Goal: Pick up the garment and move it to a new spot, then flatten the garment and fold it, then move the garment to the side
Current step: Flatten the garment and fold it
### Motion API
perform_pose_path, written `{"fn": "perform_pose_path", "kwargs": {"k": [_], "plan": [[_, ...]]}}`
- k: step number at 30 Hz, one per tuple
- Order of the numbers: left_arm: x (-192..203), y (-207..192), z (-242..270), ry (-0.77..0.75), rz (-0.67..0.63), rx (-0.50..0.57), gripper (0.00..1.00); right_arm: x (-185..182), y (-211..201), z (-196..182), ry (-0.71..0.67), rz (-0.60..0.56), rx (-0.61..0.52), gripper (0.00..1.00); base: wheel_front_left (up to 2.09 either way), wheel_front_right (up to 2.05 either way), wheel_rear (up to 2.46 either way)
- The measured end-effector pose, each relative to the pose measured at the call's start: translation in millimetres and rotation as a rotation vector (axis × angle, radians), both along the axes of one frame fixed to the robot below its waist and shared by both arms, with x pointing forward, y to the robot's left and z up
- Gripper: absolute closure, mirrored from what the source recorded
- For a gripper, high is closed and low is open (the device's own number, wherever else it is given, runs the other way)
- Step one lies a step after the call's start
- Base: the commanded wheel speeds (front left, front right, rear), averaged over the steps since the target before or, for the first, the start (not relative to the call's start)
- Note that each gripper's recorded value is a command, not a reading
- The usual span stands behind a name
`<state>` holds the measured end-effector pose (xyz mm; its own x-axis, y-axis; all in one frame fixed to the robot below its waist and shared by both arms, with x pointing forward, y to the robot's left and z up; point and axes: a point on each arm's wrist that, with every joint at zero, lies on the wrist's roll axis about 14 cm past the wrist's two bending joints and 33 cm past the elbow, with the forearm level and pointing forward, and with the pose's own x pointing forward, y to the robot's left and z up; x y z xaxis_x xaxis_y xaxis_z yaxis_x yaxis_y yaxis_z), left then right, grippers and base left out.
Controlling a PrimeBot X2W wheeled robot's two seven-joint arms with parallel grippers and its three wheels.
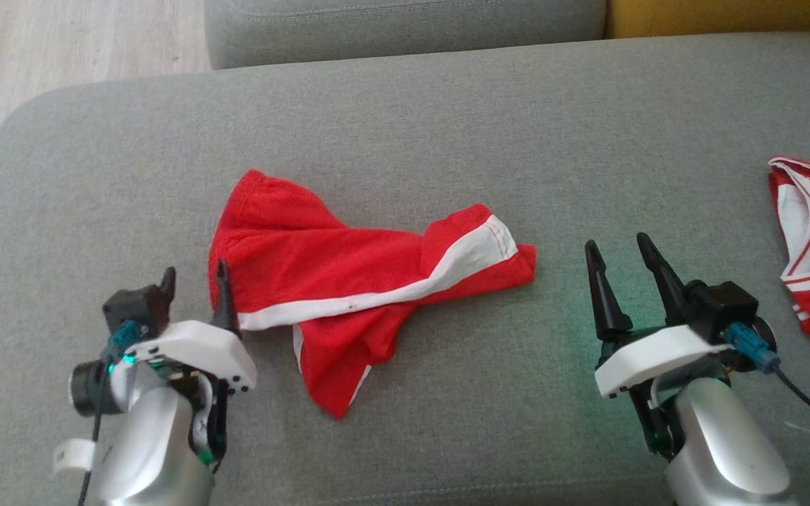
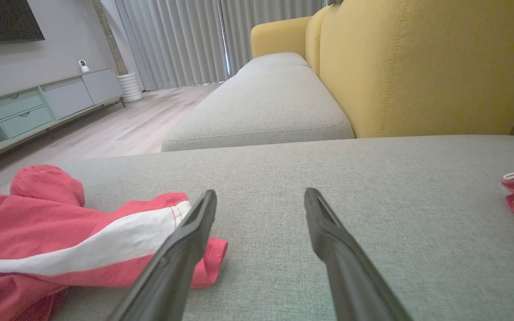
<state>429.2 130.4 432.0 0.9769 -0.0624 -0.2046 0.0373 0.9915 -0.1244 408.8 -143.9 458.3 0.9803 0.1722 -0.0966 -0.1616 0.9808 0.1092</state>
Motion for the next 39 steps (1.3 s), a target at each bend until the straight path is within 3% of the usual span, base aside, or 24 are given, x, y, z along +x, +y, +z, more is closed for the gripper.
{"fn": "perform_pose_path", "kwargs": {"k": [8, 19, 28, 39], "plan": [[-4.0, 7.9, 18.5, -0.079, 0.028, 0.059, 0.00, 0.4, -2.8, 13.6, -0.043, -0.010, 0.008, 0.00, 0.00, 0.00, 0.00], [-48.6, 12.1, 22.2, -0.119, 0.011, 0.134, 0.00, -14.9, -9.6, 23.5, -0.078, -0.037, 0.020, 0.00, 0.00, 0.00, 0.00], [-79.8, 11.7, 8.8, -0.083, -0.011, 0.159, 0.00, -36.0, -12.3, 7.5, -0.034, -0.046, 0.006, 0.00, 0.00, 0.00, 0.00], [-85.0, 15.9, 9.7, -0.085, -0.001, 0.158, 0.00, -36.4, 5.9, 0.1, -0.010, 0.009, 0.008, 0.00, 0.00, 0.00, 0.00]]}}
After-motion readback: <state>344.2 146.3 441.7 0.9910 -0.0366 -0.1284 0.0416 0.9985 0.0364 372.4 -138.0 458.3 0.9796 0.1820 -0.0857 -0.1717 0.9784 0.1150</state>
